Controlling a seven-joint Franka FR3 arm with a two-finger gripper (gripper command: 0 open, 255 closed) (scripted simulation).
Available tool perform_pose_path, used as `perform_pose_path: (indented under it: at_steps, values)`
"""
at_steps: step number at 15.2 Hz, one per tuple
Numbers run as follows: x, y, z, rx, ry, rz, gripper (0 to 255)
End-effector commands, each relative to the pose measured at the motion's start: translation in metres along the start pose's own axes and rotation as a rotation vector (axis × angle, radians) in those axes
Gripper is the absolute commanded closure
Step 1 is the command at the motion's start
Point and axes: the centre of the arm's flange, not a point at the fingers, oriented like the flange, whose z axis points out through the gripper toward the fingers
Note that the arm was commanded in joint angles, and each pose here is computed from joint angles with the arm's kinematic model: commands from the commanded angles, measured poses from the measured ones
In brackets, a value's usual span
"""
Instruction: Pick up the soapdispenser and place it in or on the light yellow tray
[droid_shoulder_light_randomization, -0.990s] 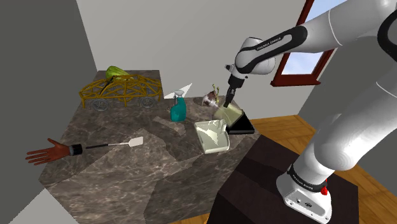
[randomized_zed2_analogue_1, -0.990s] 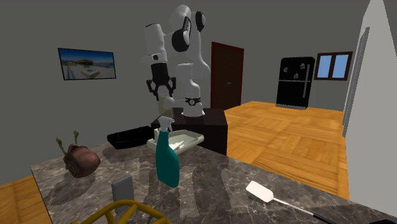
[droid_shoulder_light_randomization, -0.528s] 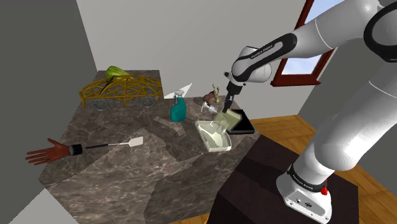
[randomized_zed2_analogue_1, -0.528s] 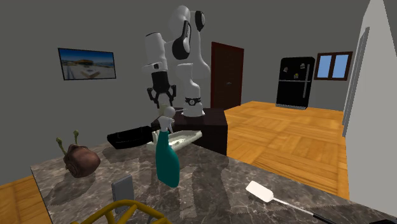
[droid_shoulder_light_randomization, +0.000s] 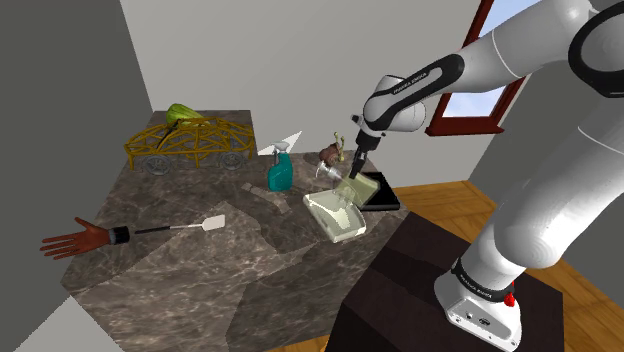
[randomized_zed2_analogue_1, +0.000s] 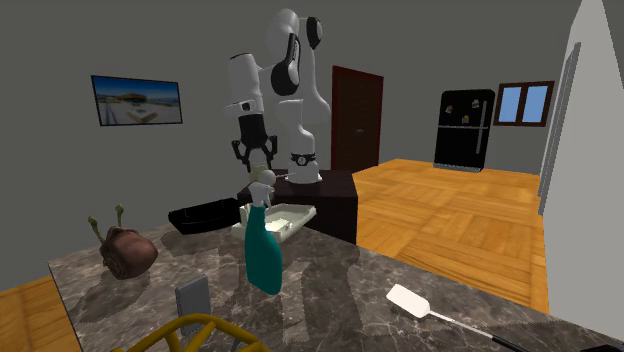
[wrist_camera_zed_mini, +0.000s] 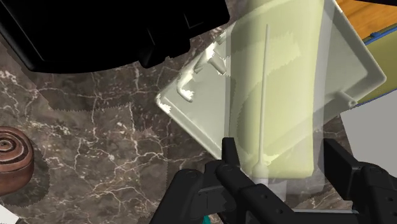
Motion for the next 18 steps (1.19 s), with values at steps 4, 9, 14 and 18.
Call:
perform_pose_path:
  at_steps: [4, 9, 14, 18]
  values:
    - [0.000, 0.000, 0.000, 0.000, 0.000, 0.000, 0]
    - [0.000, 0.000, -0.040, 0.000, 0.000, 0.000, 0]
    - [0.000, 0.000, -0.050, 0.000, 0.000, 0.000, 0]
    - [0.000, 0.000, -0.050, 0.000, 0.000, 0.000, 0]
